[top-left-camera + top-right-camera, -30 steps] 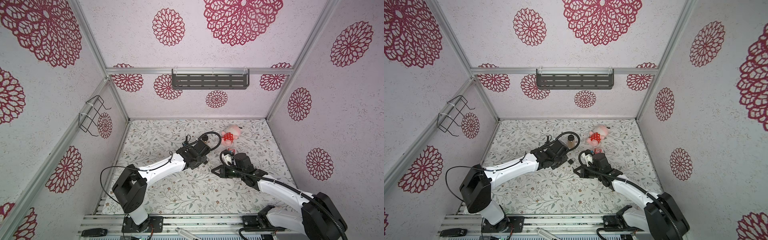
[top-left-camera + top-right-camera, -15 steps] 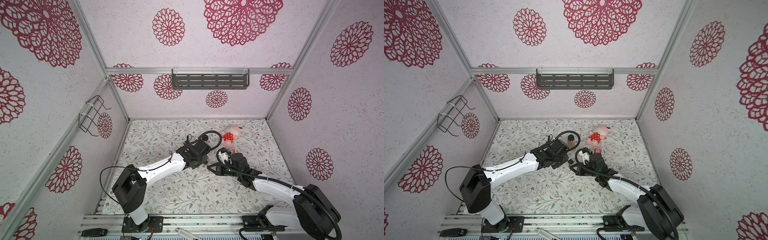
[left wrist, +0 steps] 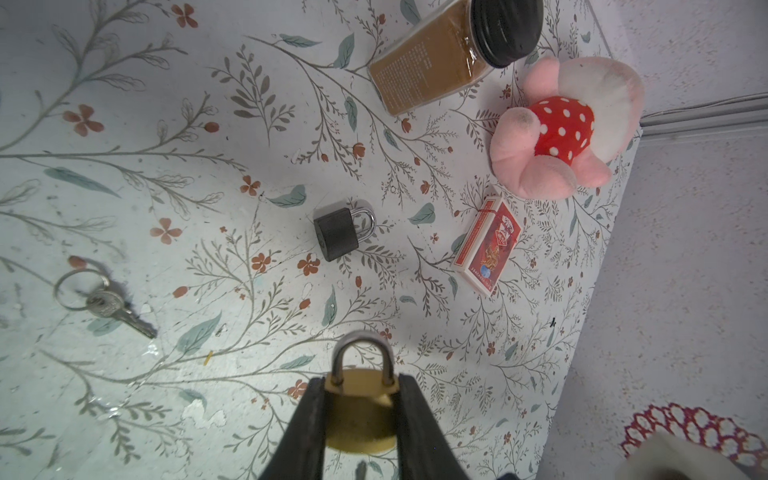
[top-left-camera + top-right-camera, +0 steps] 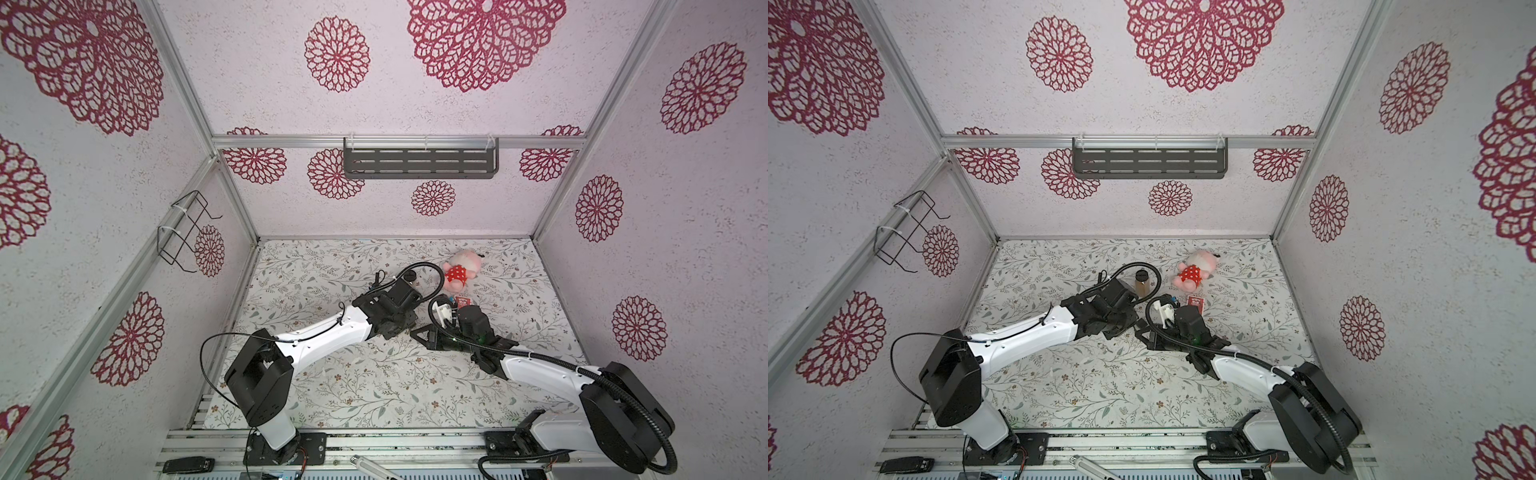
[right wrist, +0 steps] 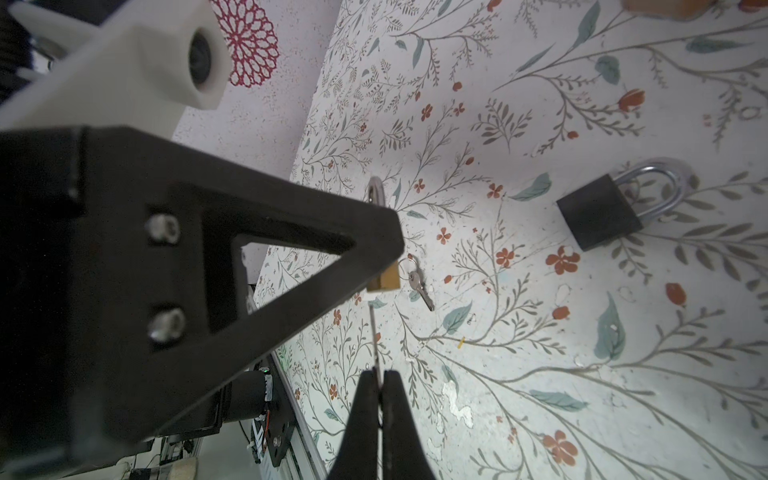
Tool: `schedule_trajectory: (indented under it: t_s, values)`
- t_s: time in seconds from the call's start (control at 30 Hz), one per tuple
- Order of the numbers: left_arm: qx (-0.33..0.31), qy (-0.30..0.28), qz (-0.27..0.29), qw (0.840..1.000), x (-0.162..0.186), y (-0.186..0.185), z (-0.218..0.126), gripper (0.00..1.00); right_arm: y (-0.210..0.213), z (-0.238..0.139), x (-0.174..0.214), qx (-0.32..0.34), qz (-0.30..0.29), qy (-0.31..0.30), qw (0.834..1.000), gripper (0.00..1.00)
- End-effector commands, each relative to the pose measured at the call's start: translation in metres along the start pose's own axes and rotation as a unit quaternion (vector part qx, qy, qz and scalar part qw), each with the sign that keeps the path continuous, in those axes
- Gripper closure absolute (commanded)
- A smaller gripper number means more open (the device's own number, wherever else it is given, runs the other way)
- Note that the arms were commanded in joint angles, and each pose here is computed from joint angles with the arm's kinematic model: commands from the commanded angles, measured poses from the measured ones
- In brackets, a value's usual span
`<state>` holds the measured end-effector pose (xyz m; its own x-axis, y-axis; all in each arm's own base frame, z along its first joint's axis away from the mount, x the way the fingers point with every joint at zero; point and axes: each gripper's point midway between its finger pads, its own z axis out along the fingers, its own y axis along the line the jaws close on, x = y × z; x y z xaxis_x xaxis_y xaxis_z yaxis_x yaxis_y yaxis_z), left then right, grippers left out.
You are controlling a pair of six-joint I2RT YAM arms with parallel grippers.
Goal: Unlock with the key
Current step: 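Carry the padlock with the left gripper toward the key in the right gripper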
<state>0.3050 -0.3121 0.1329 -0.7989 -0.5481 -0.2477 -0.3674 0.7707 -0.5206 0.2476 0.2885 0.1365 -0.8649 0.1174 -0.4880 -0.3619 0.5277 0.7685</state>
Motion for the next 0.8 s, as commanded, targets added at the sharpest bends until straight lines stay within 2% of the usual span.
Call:
schedule_trajectory:
  t_s: [0.0, 0.6, 0.77]
  values:
    - [0.005, 0.002, 0.01, 1.0, 0.003, -0.005, -0.006, 1.0, 0.012, 0.001, -0.015, -0.013, -0.018, -0.022, 1.0, 1.0]
    - [-0.018, 0.011, 0.03, 0.999, 0.01, 0.005, -0.006, 1.0, 0.01, -0.003, -0.024, -0.008, -0.013, -0.034, 0.999, 1.0]
    - [-0.01, 0.009, 0.027, 1.0, 0.009, 0.0, -0.006, 1.0, 0.012, -0.001, -0.017, -0.014, -0.021, -0.016, 1.0, 1.0]
